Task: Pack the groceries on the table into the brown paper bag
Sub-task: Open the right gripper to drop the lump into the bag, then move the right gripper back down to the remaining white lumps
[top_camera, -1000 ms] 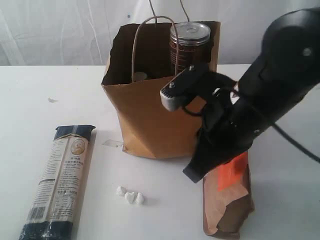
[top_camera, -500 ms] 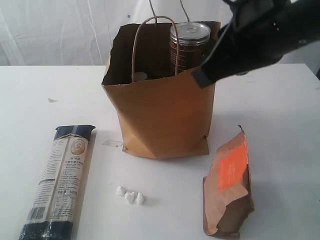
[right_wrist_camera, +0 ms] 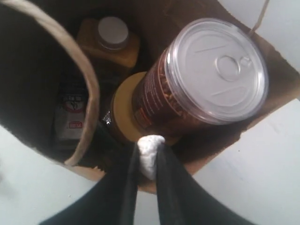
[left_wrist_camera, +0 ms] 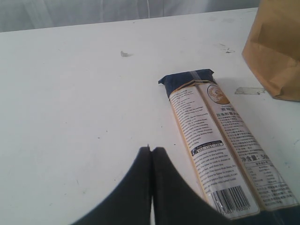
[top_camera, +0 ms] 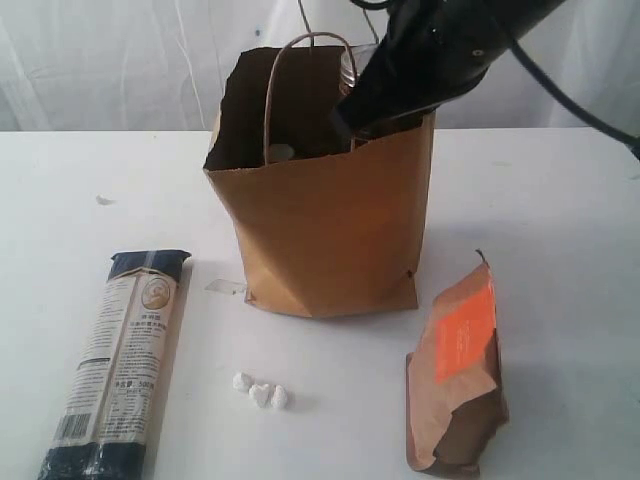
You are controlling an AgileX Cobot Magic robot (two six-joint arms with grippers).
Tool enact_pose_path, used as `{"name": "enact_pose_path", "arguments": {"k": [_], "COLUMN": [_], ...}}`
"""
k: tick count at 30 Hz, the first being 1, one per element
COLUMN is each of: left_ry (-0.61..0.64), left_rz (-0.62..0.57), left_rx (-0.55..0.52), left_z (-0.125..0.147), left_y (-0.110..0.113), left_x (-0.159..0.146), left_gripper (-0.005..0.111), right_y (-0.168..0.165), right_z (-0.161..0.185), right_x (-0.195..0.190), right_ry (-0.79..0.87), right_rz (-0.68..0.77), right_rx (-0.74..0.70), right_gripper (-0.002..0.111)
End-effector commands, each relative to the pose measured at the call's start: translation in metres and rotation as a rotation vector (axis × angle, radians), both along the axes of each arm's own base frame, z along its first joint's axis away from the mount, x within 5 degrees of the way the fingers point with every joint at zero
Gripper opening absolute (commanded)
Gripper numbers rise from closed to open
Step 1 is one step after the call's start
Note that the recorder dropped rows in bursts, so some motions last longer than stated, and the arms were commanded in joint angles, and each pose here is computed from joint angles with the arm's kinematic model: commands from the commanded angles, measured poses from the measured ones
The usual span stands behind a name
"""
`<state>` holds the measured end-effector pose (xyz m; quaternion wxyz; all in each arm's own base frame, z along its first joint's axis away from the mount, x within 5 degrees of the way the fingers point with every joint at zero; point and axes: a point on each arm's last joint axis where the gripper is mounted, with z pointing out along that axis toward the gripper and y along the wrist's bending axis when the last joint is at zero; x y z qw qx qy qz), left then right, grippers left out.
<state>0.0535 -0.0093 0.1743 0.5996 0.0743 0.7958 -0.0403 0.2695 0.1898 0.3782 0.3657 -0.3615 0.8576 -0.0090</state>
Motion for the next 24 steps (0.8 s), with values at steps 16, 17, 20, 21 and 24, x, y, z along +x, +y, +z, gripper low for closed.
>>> {"name": "enact_pose_path", "arguments": {"k": [16,17,20,21,24], "left_ry": [0.0,0.0,0.0,0.0,0.0], "left_rz": [0.0,0.0,0.0,0.0,0.0], "left_rx": [-0.01,-0.01,-0.01,-0.01,-0.01], "left_z": [-0.001,-0.001,-0.001,-0.001,-0.001], "left_y": [0.0,0.0,0.0,0.0,0.0], "left_x": [0.0,0.0,0.0,0.0,0.0], "left_gripper": [0.0,0.0,0.0,0.0,0.0], "right_y": [-0.03,-0.034,-0.046,-0.048,-0.054], "right_z": [0.055,0.061,0.068,0.067,0.058], "right_x": [-0.036,-0.045,-0.069,-0.077,-0.102], "right_ry": [-0.111,-0.103,-0.051,-0.018,0.098], "right_rz": [-0.029,-0.026,0.006,0.025,0.095], "right_rx": [0.158,0.183,0.206,0.199,0.158], "right_gripper": [0.055,0.055,0.051,0.049,0.045]}}
